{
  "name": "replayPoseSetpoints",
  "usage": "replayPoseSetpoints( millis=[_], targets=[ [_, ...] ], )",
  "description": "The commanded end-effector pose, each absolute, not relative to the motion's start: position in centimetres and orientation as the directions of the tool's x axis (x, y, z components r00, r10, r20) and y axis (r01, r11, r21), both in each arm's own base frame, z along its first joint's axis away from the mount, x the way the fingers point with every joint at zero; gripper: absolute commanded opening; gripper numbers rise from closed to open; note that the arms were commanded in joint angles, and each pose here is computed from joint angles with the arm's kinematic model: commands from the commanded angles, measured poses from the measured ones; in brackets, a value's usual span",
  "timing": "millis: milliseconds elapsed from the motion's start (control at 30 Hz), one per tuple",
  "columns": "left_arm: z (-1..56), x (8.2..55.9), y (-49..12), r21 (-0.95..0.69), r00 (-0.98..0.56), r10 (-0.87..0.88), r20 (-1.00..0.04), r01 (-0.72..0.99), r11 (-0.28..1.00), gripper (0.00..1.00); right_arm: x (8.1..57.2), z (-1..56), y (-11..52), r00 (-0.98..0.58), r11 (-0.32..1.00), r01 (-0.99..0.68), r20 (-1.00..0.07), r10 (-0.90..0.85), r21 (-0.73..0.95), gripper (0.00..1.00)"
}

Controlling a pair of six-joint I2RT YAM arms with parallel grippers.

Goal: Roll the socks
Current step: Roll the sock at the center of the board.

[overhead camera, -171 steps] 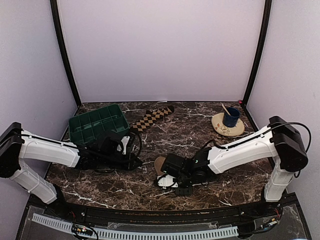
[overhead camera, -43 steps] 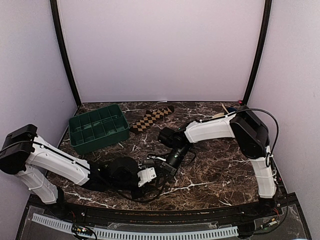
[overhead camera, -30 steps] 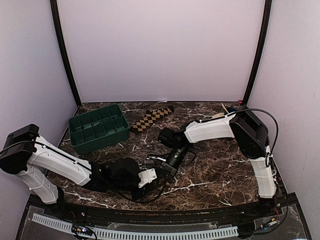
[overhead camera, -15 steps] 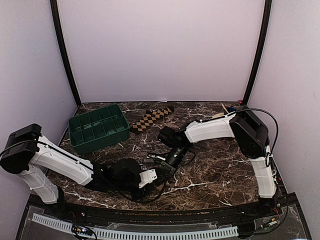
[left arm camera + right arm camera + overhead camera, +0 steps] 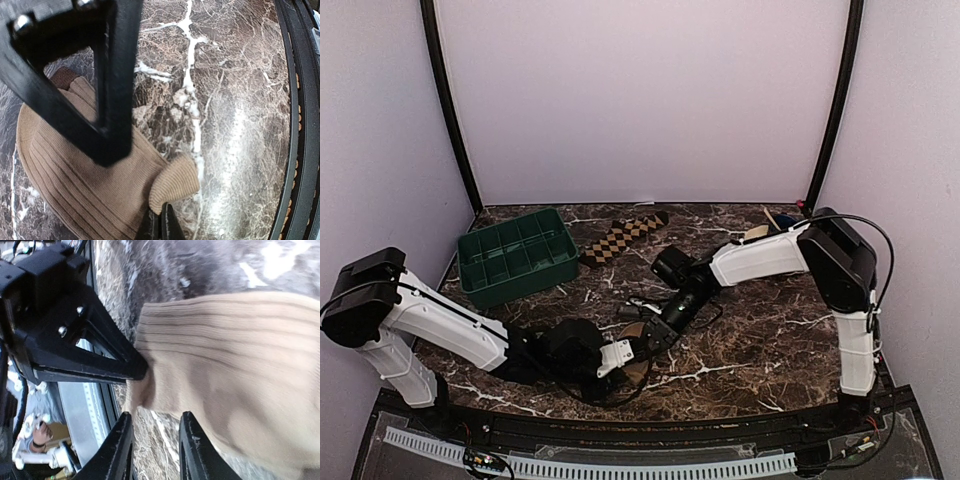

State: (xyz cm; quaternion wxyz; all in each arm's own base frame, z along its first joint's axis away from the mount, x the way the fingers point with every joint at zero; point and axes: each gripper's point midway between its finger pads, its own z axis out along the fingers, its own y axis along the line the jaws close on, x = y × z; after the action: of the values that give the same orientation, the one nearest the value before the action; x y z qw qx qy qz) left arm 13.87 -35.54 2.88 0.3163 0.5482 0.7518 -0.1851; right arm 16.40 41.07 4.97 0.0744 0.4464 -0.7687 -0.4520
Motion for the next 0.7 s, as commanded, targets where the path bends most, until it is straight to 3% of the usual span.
replayPoseSetpoints(
  millis=[0,400,667],
  targets=[
    [3.2,13.6,-35.9,0.030,-0.229,0.703,-0.674,0.941,0.336,0.00,19.3,6.7,41.5,-0.643,0.233,-0.668,-0.390,-0.660,0.707,0.29],
    [2.8,14.2,-35.7,-0.128,-0.377,0.701,-0.605,0.916,0.381,0.00,22.2,7.4,38.7,-0.653,0.405,-0.757,-0.565,-0.505,0.512,0.29],
    [2.3,14.8,-35.1,-0.264,-0.483,0.700,-0.526,0.875,0.406,0.00,21.5,8.0,37.5,-0.543,0.475,-0.825,-0.664,-0.514,0.307,0.30]
  ],
)
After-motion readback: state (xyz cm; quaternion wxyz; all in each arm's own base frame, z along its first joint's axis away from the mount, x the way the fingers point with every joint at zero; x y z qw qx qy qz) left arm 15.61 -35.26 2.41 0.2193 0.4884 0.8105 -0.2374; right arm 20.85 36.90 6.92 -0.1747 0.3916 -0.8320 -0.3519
